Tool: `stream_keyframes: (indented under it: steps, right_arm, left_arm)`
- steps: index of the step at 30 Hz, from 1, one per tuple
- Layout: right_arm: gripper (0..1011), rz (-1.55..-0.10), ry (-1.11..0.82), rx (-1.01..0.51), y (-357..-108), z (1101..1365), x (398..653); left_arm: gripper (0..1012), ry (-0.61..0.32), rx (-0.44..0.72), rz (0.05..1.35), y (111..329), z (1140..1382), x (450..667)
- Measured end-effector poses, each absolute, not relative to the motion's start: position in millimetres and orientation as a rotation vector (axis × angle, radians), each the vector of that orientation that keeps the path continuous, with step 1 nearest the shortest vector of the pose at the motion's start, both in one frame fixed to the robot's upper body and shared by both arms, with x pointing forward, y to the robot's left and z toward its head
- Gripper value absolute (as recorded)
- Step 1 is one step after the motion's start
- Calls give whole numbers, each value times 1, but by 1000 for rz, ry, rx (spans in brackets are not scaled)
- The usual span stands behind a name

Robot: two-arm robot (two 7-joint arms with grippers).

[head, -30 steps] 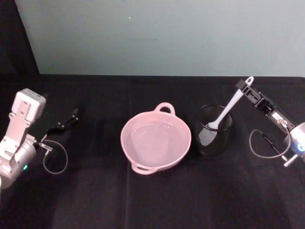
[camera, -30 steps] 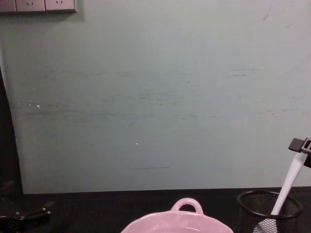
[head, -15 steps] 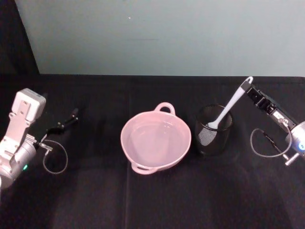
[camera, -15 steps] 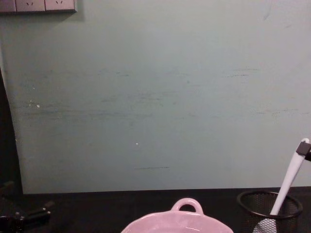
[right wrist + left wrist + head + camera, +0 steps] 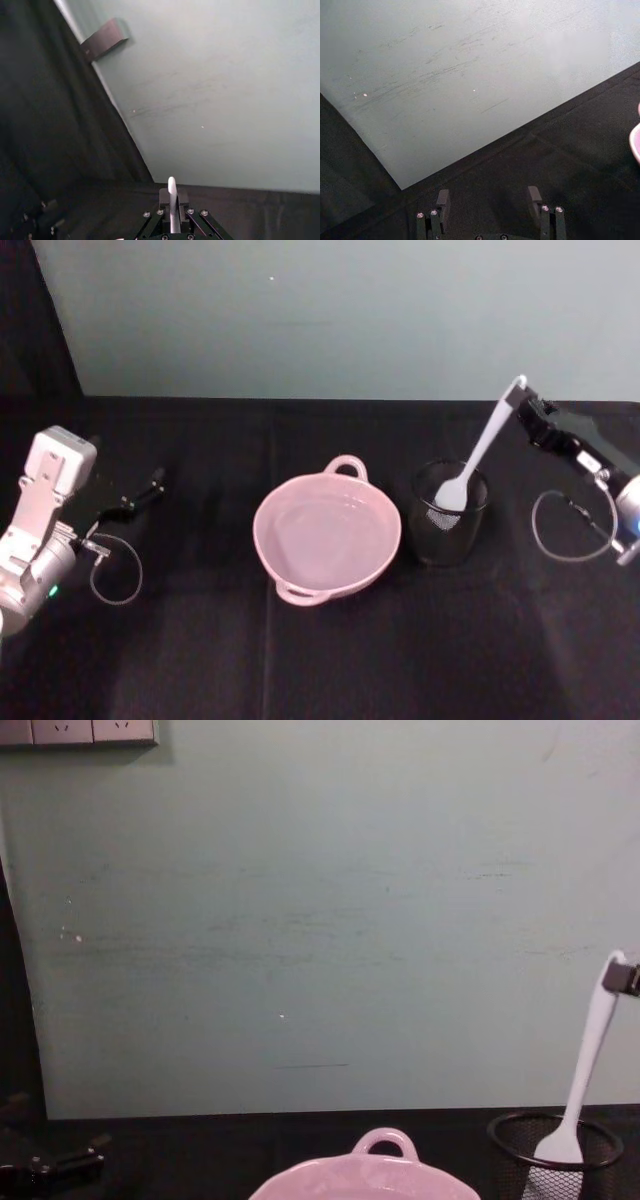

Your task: Use the one hand to pick up the spoon and stir the clear water in the bowl.

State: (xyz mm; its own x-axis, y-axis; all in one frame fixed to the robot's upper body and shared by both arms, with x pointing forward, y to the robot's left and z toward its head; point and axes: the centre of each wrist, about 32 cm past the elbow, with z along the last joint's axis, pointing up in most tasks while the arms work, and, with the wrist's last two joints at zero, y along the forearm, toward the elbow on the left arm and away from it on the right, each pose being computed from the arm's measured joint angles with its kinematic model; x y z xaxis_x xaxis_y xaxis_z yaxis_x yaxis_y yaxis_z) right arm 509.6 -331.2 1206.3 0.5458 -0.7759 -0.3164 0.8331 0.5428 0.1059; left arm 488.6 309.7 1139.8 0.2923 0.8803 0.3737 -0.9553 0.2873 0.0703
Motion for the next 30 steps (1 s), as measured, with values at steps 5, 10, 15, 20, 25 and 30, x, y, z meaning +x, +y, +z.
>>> stream_keyframes:
  steps: [5,10,15,20,25,30]
  right_arm:
    - [99,-941,104,174,-327,1235,510]
    - [99,-914,-4,136,-321,1263,511]
    - [98,-900,-77,121,-316,1284,510]
    - [99,-891,-115,127,-312,1301,508]
    - [99,-889,-116,137,-311,1304,507]
    - [99,-890,-115,135,-311,1303,507]
  left_arm:
    - [1011,-285,304,1248,310,1140,489]
    - [1011,-285,304,1248,310,1140,489]
    - [1011,-285,304,1248,310,1140,489]
    - [1011,-285,304,1248,310,1140,489]
    - [1011,-285,304,1248,310,1140,489]
    - [1011,-285,305,1248,310,1140,489]
